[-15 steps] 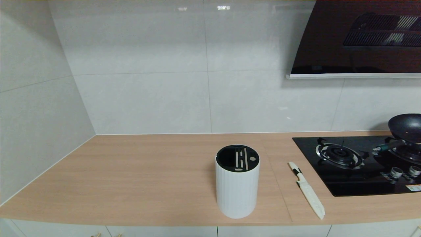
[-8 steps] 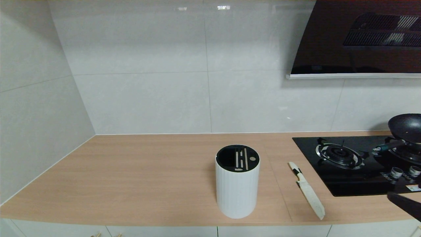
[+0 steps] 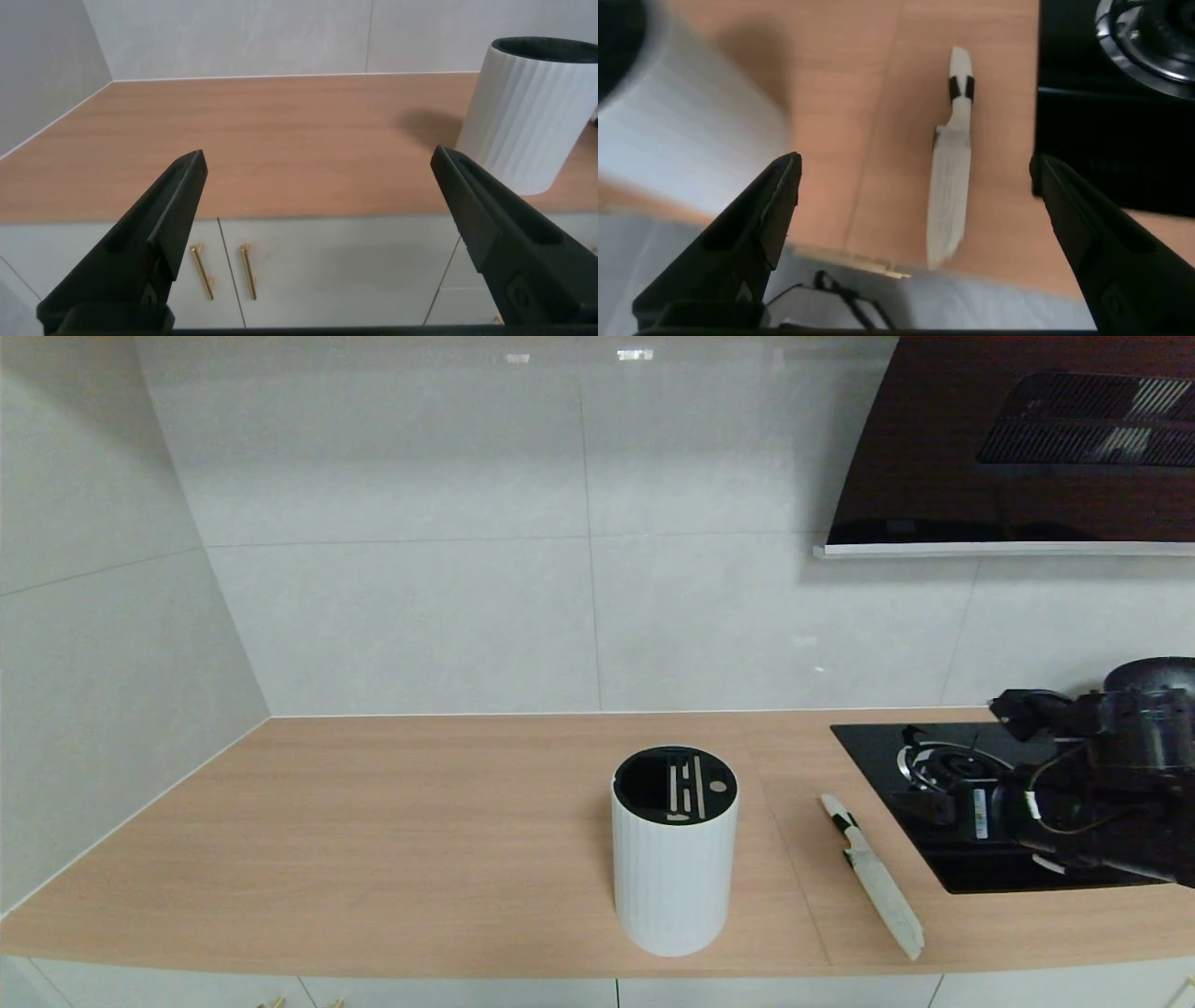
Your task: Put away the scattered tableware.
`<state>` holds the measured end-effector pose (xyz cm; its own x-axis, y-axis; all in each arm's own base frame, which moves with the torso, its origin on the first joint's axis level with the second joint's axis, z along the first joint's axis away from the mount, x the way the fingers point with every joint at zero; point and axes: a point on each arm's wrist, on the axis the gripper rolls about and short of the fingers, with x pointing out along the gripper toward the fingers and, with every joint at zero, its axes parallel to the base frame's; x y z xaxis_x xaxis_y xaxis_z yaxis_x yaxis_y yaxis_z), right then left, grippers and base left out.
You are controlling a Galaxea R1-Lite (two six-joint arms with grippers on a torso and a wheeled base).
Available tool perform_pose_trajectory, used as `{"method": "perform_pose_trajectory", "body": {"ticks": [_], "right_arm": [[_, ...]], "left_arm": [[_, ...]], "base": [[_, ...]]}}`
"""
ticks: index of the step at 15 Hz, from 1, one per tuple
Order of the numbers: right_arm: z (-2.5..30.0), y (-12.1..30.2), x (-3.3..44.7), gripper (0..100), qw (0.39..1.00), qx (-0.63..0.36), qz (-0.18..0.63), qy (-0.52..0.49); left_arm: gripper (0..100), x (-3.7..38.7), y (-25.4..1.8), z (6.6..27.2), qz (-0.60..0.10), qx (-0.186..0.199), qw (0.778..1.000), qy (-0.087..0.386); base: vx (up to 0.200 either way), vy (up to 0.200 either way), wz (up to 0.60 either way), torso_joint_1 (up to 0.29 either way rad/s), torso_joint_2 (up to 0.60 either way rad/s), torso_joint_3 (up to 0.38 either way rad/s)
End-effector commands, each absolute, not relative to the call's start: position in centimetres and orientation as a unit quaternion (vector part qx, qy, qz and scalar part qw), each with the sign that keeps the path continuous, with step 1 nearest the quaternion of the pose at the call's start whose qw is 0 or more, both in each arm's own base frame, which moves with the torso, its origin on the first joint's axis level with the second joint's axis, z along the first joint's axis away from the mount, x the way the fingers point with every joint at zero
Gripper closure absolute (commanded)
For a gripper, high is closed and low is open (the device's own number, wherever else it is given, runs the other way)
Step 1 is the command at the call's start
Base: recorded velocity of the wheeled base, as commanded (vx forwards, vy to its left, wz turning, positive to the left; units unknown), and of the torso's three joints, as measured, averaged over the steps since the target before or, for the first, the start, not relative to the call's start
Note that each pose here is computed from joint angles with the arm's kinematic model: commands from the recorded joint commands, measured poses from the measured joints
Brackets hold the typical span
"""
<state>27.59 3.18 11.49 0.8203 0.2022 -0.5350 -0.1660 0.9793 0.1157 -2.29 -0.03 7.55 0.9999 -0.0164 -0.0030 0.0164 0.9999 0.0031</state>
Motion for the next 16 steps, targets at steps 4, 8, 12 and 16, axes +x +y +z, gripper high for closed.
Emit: {"method": "perform_pose_trajectory", "body": {"ticks": [4, 8, 12, 16], "right_arm": [[0.2, 4.6, 34.0, 0, 0.932, 0.02, 0.083, 0.353], [-4.2, 4.7, 35.3, 0, 0.93, 0.011, 0.064, 0.362], [-5.8, 4.8, 36.0, 0, 0.934, 0.009, 0.063, 0.351], [-6.3, 4.7, 36.6, 0, 0.937, 0.004, 0.039, 0.347]], "left_arm": [[0, -2.3, 0.0, 7.5, -0.008, 0.002, 1.0, 0.002], [0, -2.3, 0.0, 7.5, -0.008, 0.002, 1.0, 0.002], [0, -2.3, 0.0, 7.5, -0.008, 0.002, 1.0, 0.002], [0, -2.3, 0.0, 7.5, -0.008, 0.002, 1.0, 0.002]], "base": [[0.0, 0.0, 0.0, 0.0, 0.0, 0.0], [0.0, 0.0, 0.0, 0.0, 0.0, 0.0], [0.0, 0.0, 0.0, 0.0, 0.0, 0.0], [0.0, 0.0, 0.0, 0.0, 0.0, 0.0]]}}
